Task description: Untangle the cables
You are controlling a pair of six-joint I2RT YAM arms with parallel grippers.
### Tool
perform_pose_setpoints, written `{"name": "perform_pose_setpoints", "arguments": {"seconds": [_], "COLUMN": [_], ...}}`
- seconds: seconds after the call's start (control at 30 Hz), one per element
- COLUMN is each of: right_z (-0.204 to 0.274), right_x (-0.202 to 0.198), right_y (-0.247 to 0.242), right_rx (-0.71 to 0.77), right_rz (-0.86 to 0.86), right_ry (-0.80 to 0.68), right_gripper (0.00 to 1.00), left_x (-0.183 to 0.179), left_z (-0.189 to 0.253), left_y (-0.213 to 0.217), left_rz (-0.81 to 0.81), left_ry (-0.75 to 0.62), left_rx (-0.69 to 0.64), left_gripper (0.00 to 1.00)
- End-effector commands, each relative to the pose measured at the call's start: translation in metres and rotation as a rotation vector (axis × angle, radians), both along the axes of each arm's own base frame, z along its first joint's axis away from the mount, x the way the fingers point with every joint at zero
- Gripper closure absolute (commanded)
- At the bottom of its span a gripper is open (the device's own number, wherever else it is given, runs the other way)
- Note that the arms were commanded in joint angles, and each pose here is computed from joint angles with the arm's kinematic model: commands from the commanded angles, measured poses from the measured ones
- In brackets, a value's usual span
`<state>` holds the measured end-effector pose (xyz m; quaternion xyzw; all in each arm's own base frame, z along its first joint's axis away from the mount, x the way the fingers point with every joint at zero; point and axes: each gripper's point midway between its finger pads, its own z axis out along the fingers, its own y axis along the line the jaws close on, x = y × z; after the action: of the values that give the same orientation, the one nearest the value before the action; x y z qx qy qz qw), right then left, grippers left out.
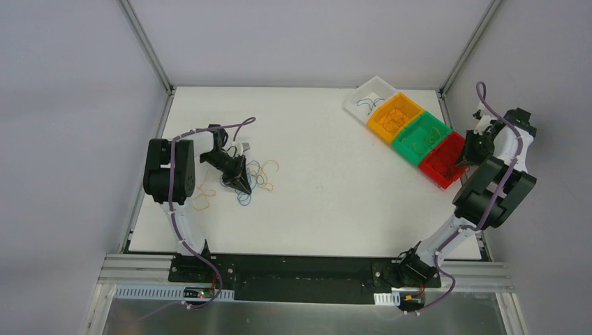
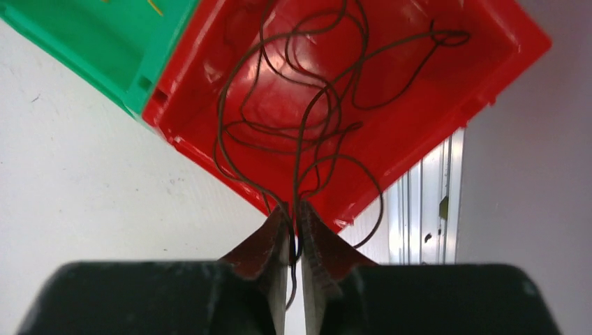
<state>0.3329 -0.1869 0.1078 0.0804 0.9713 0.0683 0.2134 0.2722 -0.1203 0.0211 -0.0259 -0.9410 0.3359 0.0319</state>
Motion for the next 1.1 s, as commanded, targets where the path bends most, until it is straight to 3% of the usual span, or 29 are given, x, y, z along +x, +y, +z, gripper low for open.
{"name": "perform_pose_setpoints", "arguments": {"seconds": [0.0, 0.17, 0.37, 0.47, 0.87, 1.07], "right_z": [0.011, 0.032, 0.063, 0.08, 0.076, 0.076], "right_x": [0.018, 0.027, 0.017, 0.007, -0.053, -0.065], "right_y": [0.005, 0.012, 0.022, 0.034, 0.06, 0.118], "right_rx": [-0.036, -0.021, -0.034, -0.025, -0.097, 0.114], "right_rz": [0.003, -0.011, -0.001, 0.009, 0.018, 0.086], "right_ry": [0.034, -0.01, -0.069, -0.11, -0.031, -0.026], "right_gripper": [0.82, 0.65, 0.38, 0.3, 0.28, 0.3], "left_x": [-0.002, -0.002, -0.004, -0.007, 0.004, 0.002], "left_z": [-0.001, 0.0, 0.0, -0.002, 0.002, 0.007], "left_y": [-0.003, -0.002, -0.004, -0.004, -0.008, -0.036], "left_rz": [0.004, 0.002, 0.0, -0.001, -0.03, -0.123], "left_ry": [0.024, 0.018, 0.024, 0.036, 0.019, -0.005], "left_rx": [-0.016, -0.013, -0.022, -0.027, -0.042, -0.065], "left_gripper": [1.0, 1.0, 1.0, 1.0, 1.0, 1.0]}}
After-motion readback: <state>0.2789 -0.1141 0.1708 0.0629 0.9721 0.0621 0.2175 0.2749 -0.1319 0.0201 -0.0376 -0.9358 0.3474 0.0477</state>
